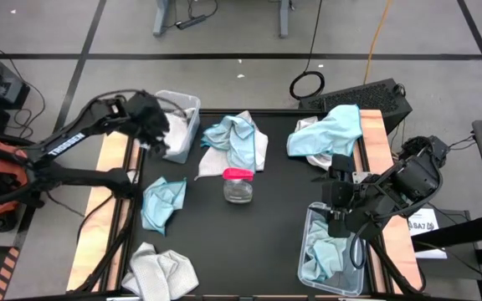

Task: Sort microfiber towel by color & place in baskets
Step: Put the bottom left gray towel into the left transparent bin

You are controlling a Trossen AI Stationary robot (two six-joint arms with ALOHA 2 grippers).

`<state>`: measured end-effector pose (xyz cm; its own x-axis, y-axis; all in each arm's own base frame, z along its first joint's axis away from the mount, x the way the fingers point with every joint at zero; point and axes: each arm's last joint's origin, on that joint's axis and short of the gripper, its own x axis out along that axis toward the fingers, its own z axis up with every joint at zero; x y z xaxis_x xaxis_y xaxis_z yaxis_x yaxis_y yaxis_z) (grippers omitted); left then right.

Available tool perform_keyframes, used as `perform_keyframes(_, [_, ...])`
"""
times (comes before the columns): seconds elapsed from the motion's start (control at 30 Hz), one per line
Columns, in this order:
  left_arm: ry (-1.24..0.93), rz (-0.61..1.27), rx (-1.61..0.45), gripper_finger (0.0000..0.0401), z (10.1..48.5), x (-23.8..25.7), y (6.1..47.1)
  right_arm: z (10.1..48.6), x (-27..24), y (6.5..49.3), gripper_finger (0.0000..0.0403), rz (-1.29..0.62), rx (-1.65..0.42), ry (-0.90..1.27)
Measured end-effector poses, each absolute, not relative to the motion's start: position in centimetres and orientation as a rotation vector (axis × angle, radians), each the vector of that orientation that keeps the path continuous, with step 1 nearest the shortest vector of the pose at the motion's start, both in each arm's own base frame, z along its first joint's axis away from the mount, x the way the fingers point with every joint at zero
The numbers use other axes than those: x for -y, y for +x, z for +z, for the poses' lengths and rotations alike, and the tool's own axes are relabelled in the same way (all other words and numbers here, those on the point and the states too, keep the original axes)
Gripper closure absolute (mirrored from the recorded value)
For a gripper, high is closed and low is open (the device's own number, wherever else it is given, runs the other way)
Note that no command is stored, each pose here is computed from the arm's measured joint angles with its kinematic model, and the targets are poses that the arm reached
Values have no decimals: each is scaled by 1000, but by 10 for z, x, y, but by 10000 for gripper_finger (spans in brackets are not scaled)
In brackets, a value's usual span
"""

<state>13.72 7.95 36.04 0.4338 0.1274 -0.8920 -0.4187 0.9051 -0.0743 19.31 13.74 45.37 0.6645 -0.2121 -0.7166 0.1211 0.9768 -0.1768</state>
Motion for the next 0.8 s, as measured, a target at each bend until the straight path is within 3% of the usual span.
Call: perform_keyframes(0.8, [-262,-30,-1261,170,345,55,173,456,-140,196,90,-174,-789,-81])
